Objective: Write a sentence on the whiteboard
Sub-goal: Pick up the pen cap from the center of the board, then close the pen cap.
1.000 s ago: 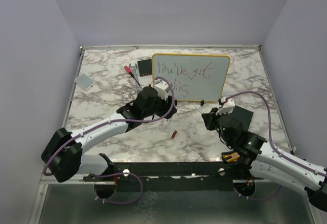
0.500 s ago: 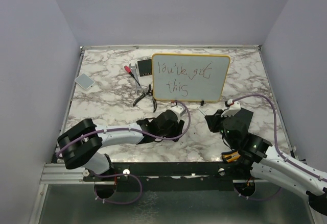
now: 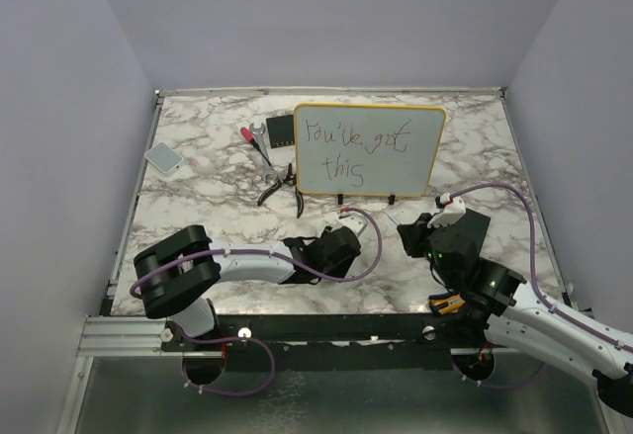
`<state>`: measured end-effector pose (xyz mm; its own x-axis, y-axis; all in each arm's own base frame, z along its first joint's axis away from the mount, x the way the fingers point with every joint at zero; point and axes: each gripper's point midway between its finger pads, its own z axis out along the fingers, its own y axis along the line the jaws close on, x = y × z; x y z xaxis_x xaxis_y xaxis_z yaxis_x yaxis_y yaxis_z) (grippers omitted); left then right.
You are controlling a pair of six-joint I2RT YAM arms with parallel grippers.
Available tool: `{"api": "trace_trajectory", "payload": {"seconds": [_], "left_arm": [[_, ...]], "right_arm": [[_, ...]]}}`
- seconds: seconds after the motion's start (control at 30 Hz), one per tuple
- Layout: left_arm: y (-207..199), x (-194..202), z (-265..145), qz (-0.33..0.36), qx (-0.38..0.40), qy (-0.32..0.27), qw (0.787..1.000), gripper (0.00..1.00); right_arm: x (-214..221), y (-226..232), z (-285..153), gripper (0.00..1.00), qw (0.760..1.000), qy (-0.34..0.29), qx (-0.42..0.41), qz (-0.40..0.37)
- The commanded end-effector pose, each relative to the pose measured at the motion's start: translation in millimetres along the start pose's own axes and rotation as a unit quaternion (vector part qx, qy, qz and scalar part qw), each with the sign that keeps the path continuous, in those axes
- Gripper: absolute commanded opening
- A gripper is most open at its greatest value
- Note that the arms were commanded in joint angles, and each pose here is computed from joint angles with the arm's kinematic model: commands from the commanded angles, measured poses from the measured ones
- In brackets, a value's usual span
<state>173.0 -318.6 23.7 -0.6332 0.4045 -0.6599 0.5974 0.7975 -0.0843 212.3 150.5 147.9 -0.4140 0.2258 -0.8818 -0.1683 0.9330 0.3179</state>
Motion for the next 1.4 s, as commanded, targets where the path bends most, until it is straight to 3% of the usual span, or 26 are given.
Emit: {"api": "trace_trajectory", "payload": {"seconds": [0.0, 0.33, 0.5, 0.8, 0.97, 1.23, 1.37], "left_arm": [[6.8, -1.3, 0.2, 0.016, -0.034, -0.001, 0.999, 0.5], [9.9, 3.3, -0.7, 0.025, -0.041, 0.007, 0.999, 0.22], [11.7, -12.4, -9.8, 0.025, -0.042, -0.017, 0.999, 0.0], [16.7, -85.4, -35.4, 0.053, 0.015, -0.079, 0.995, 0.0], [47.5, -111.3, -53.4, 0.053, 0.023, -0.102, 0.993, 0.0], [45.7, -107.1, -91.0, 0.178, 0.077, -0.102, 0.976, 0.0], [40.3, -99.3, -112.0, 0.204, 0.107, -0.125, 0.965, 0.0]], "right_arm": [[7.6, -11.0, 1.4, 0.01, 1.0, 0.003, 0.022, 0.0], [7.8, -10.7, 1.5, 0.01, 1.0, 0.005, 0.022, 0.002], [11.5, -9.0, 5.3, 0.01, 0.999, 0.016, 0.028, 0.001], [13.4, 5.0, 16.4, 0.01, 0.997, 0.058, 0.029, -0.049], [-5.0, 17.3, 11.6, 0.0, 0.997, 0.051, -0.005, -0.056], [-29.7, 36.9, 11.8, 0.01, 0.99, 0.07, -0.123, -0.024], [-31.4, 55.7, 14.3, 0.01, 0.973, 0.1, -0.206, -0.006]]}}
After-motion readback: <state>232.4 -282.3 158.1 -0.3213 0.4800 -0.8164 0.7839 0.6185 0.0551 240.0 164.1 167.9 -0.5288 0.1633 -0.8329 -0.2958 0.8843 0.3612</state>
